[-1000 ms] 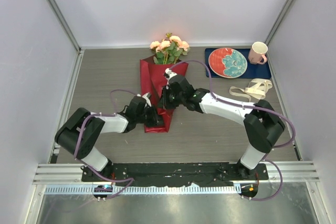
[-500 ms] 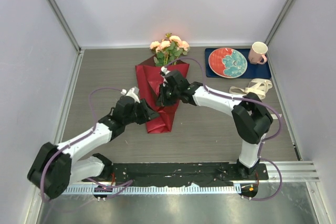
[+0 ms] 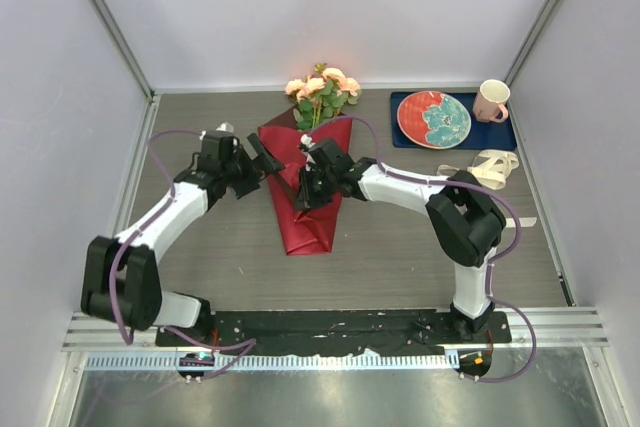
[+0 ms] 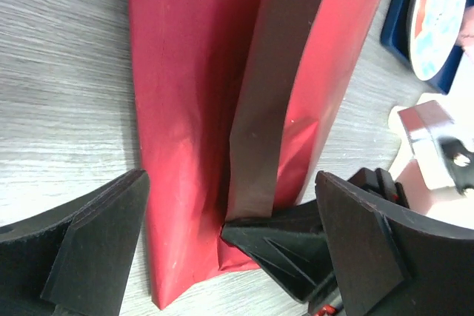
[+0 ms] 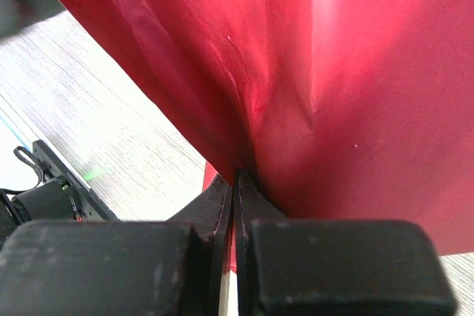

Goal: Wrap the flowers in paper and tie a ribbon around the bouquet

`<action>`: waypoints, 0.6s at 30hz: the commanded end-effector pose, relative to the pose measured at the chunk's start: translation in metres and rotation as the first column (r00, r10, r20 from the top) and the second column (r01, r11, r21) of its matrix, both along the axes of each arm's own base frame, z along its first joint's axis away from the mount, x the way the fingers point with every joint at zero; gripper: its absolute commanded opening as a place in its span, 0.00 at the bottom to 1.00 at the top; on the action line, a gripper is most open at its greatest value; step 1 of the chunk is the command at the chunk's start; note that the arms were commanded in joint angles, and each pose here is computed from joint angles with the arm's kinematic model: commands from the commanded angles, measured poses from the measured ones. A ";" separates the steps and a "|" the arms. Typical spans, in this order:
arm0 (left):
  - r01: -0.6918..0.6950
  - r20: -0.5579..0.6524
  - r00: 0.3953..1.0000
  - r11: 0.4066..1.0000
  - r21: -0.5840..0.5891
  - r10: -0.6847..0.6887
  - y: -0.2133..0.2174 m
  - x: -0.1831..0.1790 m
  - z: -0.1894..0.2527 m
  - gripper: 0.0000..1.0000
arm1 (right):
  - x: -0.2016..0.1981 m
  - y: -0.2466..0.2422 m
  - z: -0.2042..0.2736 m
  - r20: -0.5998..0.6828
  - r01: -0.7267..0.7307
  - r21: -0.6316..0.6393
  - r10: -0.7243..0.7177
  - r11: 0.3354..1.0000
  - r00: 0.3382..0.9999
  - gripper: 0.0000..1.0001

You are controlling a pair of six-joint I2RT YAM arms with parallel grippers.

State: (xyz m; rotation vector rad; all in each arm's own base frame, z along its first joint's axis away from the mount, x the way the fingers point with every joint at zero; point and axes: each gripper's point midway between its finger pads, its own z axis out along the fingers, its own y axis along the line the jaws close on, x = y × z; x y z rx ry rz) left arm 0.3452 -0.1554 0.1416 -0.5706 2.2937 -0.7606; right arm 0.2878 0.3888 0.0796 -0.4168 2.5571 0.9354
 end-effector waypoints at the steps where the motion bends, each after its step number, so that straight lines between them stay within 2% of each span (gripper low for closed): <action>1: 0.089 -0.026 0.996 0.996 -0.007 -0.089 -0.014 0.007 -0.007 1.00 | 0.007 0.013 0.018 0.033 -0.022 0.053 0.020 0.998 0.999 0.08; 4: 0.114 -0.002 0.994 0.993 -0.012 -0.114 -0.020 0.018 -0.004 0.87 | 0.006 0.013 0.019 0.036 -0.024 0.052 0.022 0.998 0.999 0.10; 7: 0.140 -0.015 0.990 0.990 0.025 -0.140 -0.021 0.028 -0.012 0.46 | 0.006 0.013 0.022 0.042 -0.032 0.059 0.029 0.998 0.999 0.15; 8: 0.147 -0.032 0.989 0.988 0.041 -0.146 -0.021 0.034 -0.015 0.25 | 0.005 0.012 0.024 0.040 -0.037 0.058 0.034 0.998 0.999 0.20; 9: 0.171 -0.026 0.985 0.982 0.074 -0.170 -0.020 0.037 -0.017 0.18 | 0.004 0.012 0.027 0.049 -0.050 0.056 0.048 0.997 0.998 0.24; 10: 0.183 -0.029 0.983 0.980 0.083 -0.181 -0.021 0.039 -0.017 0.05 | -0.001 0.007 0.036 0.051 -0.058 0.051 0.055 0.997 0.997 0.34; 11: 0.201 -0.024 0.980 0.976 0.088 -0.199 -0.023 0.044 -0.017 0.00 | -0.004 0.005 0.043 0.062 -0.072 0.054 0.069 0.996 0.996 0.40; 12: 0.221 -0.021 0.975 0.971 0.090 -0.220 -0.025 0.045 -0.016 0.00 | -0.009 -0.003 0.044 0.078 -0.083 0.041 0.080 0.996 0.994 0.46; 13: 0.242 -0.013 0.970 0.965 0.102 -0.242 -0.026 0.046 -0.017 0.00 | -0.010 -0.008 0.047 0.096 -0.080 0.038 0.077 0.996 0.992 0.59; 14: 0.252 -0.004 0.967 0.962 0.105 -0.253 -0.027 0.049 -0.015 0.00 | -0.013 -0.013 0.064 0.137 -0.083 0.058 0.075 0.995 0.988 0.63; 16: 0.273 -0.017 0.962 0.956 0.108 -0.273 -0.029 0.050 -0.021 0.00 | -0.017 -0.024 0.061 0.147 -0.082 0.049 0.074 0.995 0.986 0.69; 18: 0.291 -0.011 0.957 0.952 0.097 -0.291 -0.033 0.054 -0.020 0.00 | -0.017 -0.034 0.062 0.138 -0.078 0.064 0.069 0.995 0.988 0.70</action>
